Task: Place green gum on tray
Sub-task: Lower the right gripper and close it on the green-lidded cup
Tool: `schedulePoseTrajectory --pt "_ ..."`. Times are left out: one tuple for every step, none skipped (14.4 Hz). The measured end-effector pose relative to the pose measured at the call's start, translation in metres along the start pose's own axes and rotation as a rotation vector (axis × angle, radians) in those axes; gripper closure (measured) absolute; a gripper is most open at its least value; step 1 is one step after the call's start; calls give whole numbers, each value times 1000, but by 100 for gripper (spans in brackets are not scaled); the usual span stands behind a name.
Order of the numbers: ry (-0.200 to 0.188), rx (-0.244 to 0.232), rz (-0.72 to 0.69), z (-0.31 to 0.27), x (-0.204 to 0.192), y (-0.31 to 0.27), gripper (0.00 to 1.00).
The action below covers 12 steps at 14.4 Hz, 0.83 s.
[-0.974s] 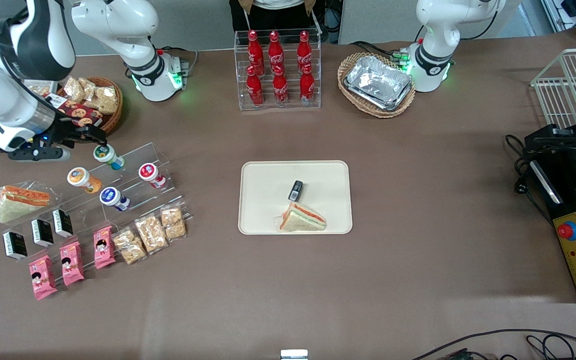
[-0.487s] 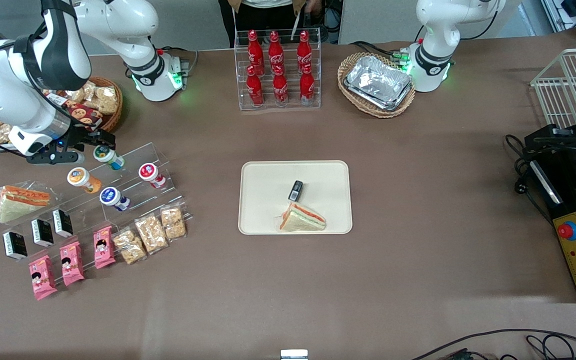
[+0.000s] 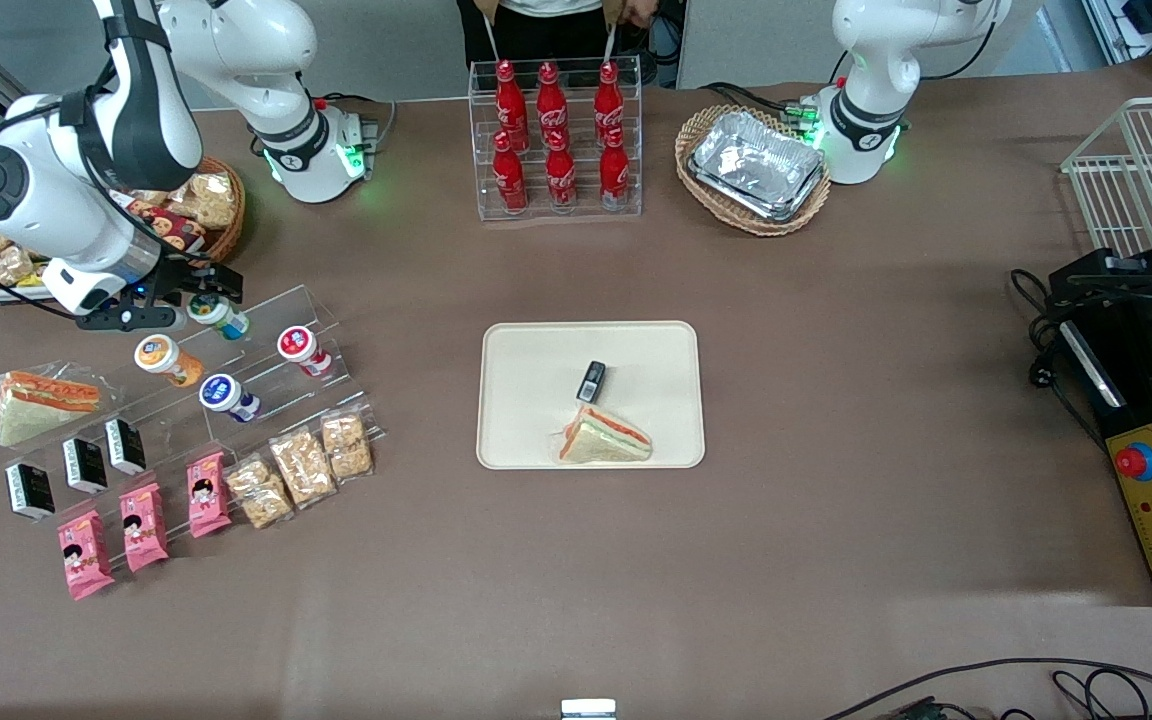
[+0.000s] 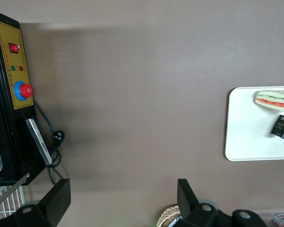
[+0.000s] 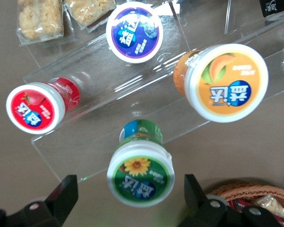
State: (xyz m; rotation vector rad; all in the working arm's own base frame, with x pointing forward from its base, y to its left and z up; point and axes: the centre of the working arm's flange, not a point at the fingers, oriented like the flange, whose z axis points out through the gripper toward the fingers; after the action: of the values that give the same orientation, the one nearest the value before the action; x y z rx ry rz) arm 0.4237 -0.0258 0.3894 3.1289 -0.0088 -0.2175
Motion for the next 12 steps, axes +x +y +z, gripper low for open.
schedulePoseTrajectory --pt "5 -1 0 5 -1 0 0" --pt "6 -1 -1 9 -1 0 0" --pt "5 -1 -1 11 -2 0 0" --pt "6 -1 -1 11 -1 0 1" --pt "9 -2 -1 11 -1 0 1" --pt "13 -2 -2 11 0 0 8" --pt "15 -3 -2 11 0 0 18" --pt "16 -4 -2 11 0 0 28" --pt "19 -5 -3 11 0 0 41" --pt "19 -5 -3 11 1 0 41" --pt "20 -5 -3 11 1 0 41" --pt "20 -5 -3 10 1 0 41"
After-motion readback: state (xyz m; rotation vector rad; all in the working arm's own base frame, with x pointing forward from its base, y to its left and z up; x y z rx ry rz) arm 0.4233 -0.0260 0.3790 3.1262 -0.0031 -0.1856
